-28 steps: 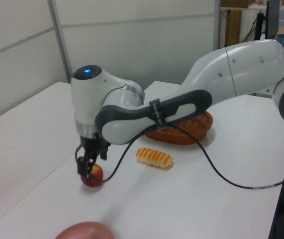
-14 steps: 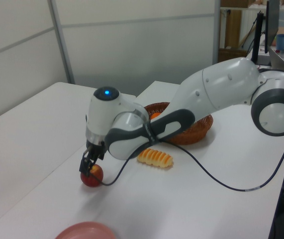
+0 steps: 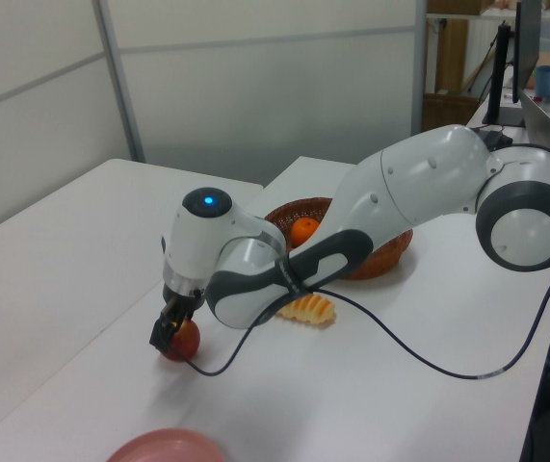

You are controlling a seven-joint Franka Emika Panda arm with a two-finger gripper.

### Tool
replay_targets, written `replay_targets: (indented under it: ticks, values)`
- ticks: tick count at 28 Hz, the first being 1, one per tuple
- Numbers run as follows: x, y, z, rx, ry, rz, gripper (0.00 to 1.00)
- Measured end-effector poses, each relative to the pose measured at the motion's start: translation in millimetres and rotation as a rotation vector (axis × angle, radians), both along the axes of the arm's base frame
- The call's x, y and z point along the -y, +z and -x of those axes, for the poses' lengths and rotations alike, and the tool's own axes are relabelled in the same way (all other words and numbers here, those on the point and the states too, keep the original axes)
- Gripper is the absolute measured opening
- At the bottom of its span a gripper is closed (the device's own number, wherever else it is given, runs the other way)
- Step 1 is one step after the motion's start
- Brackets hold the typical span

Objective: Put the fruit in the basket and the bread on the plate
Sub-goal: 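Move the gripper down to the red apple and grasp it, then lift the apple into the wicker basket beside the orange and release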

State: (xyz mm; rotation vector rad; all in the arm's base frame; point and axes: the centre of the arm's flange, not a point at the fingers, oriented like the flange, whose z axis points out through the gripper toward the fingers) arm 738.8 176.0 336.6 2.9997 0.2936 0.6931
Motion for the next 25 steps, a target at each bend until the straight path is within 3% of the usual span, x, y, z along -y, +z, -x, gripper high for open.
replay_targets:
  ticks: [4, 6, 13, 19, 25]
  values:
    - [3.7, -14.9, -2.3, 0.015, 0.024, 0.036, 1.0]
    - [5.2, -15.9, -3.8, 0.031, 0.034, 0.048, 0.93]
    - [5.8, -15.5, -4.1, 0.033, 0.03, 0.049, 0.92]
    - [11.4, 3.7, -9.1, 0.064, -0.061, 0.0, 0.92]
    - [67.9, 73.0, -11.3, 0.046, -0.23, -0.063, 0.92]
